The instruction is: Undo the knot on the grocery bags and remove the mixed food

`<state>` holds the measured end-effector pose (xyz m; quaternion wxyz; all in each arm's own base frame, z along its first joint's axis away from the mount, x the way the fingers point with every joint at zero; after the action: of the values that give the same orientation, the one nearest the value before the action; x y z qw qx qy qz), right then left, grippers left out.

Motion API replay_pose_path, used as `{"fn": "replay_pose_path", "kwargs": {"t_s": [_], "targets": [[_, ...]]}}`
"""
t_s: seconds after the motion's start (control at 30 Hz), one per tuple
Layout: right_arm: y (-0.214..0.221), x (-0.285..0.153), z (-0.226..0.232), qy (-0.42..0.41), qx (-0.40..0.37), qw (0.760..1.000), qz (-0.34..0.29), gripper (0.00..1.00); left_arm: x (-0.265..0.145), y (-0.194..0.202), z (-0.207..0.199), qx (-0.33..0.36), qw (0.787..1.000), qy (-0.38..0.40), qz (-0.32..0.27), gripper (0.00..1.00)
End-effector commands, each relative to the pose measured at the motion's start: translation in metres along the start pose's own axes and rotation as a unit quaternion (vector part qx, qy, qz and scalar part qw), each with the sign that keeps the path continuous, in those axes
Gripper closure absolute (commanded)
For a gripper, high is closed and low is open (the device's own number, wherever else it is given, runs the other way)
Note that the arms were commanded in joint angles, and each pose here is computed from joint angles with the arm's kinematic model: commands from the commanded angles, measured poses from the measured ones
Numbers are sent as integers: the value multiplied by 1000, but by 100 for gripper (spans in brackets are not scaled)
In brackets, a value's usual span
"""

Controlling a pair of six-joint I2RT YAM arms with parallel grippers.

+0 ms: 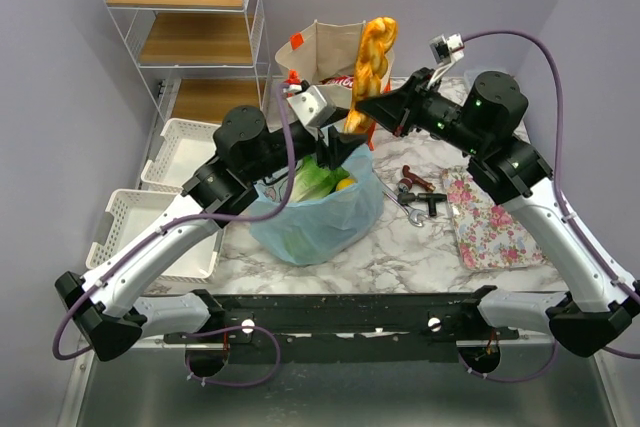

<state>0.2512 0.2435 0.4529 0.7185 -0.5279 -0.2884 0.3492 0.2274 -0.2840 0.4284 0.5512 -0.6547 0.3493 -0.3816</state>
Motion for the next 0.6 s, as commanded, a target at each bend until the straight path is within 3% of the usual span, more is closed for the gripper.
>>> {"fn": "replay_pose_path", "kwargs": {"t_s": [0.0, 0.1, 0.27, 0.57], "targets": [[-12, -12, -19, 87, -36, 996, 1, 99, -10, -10, -3, 31, 999, 4, 15, 26], [-12, -27, -37, 150, -89, 984, 29, 99, -24, -4, 7, 28, 999, -6, 35, 11], [13, -62, -101, 259, -136, 947, 129, 99, -46, 7, 25, 38, 996, -24, 72, 8], [87, -166, -223, 298, -124, 876, 359, 99, -68, 20, 37, 27, 991, -42, 127, 6]]}}
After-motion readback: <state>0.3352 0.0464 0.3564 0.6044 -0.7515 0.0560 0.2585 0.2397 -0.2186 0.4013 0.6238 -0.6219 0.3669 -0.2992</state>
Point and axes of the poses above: each gripper's point midway between its finger pads, its own x axis out along the fingers, its own z axis along the line the jaws close on, y = z × x, the point moved 4 cm from there along -x, back along the fingers, and after that the axes turned 8 degrees about -x, right-handed, at the moved point
